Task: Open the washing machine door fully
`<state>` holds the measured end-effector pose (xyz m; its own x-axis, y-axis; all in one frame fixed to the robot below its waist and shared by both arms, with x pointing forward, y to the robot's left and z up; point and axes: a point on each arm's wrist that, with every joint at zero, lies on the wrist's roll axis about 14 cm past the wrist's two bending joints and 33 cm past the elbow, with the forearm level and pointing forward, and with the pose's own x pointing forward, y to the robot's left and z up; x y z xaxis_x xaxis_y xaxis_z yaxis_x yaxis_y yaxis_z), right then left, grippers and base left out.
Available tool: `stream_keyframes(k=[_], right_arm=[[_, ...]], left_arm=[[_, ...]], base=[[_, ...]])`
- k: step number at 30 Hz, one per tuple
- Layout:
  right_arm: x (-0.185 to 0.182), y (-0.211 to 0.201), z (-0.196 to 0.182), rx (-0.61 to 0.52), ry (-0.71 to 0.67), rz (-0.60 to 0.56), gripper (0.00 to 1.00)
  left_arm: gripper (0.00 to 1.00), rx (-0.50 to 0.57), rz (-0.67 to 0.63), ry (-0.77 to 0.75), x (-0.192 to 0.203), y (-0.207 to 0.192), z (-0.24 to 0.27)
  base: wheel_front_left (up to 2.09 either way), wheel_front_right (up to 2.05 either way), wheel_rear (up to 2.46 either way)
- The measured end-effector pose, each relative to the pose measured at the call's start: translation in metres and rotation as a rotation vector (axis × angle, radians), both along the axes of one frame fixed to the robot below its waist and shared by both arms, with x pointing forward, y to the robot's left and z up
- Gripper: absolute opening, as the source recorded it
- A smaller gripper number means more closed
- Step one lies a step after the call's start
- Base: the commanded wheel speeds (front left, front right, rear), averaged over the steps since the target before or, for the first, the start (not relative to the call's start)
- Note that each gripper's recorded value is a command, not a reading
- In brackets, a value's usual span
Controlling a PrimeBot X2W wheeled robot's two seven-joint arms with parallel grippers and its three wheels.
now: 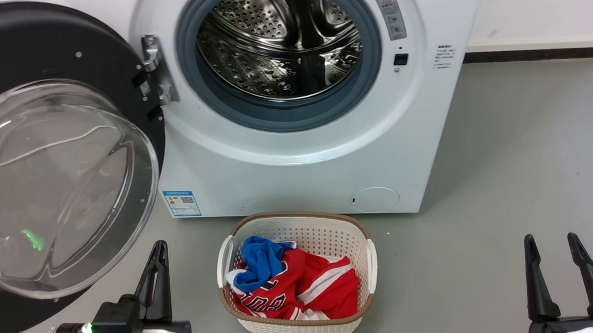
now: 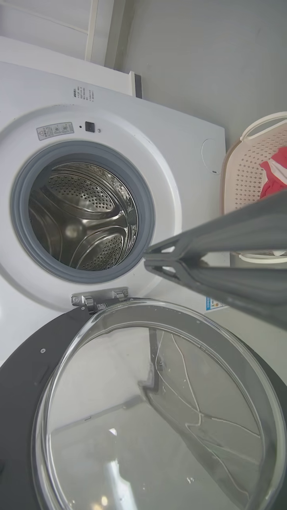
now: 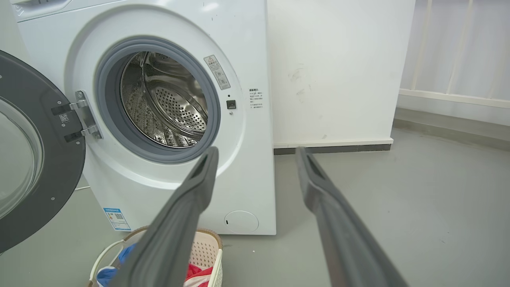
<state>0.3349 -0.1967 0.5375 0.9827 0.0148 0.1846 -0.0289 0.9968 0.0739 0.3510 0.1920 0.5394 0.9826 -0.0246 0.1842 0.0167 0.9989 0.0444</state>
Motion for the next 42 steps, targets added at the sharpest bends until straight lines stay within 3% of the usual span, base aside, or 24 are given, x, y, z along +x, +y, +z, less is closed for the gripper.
stream_keyframes(k=[4, 5, 6, 7, 8, 31, 32, 38, 42], right_arm=[[-0.004, -0.005, -0.004, 0.002, 0.011, -0.018, 1.00], [-0.004, -0.006, -0.004, 0.003, 0.013, -0.021, 1.00], [-0.005, -0.007, -0.004, 0.005, 0.014, -0.023, 1.00], [-0.005, -0.008, -0.005, 0.006, 0.015, -0.026, 1.00], [-0.006, -0.008, -0.005, 0.006, 0.017, -0.028, 1.00], [-0.006, -0.010, -0.007, 0.012, 0.022, -0.033, 1.00], [-0.006, -0.009, -0.007, 0.012, 0.021, -0.033, 0.00], [-0.011, -0.010, -0.029, 0.022, 0.093, -0.036, 0.00], [-0.011, -0.011, -0.034, 0.098, 0.111, -0.039, 0.00]], left_arm=[[0.00, -0.007, -0.005, 0.009, 0.003, -0.005, -0.003], [0.04, -0.007, -0.007, 0.012, 0.004, -0.007, -0.004], [0.42, -0.007, -0.009, 0.015, 0.004, -0.008, -0.005], [0.92, -0.007, -0.013, 0.018, 0.005, -0.010, -0.006], [1.00, -0.007, -0.016, 0.021, 0.005, -0.011, -0.007], [1.00, -0.006, -0.030, 0.040, 0.007, -0.021, -0.013], [0.00, -0.006, -0.027, 0.040, 0.007, -0.020, -0.013], [0.00, -0.013, -0.023, 0.121, 0.001, -0.019, -0.039], [0.00, -0.090, -0.004, 0.160, 0.000, -0.014, -0.047]], base=[[0.00, 0.00, 0.00], [0.00, 0.00, 0.00], [0.00, 0.00, 0.00], [0.00, 0.00, 0.00], [0.00, 0.00, 0.00], [0.00, 0.00, 0.00], [0.00, 0.00, 0.00], [0.00, 0.00, 0.00], [0.00, 0.00, 0.00]])
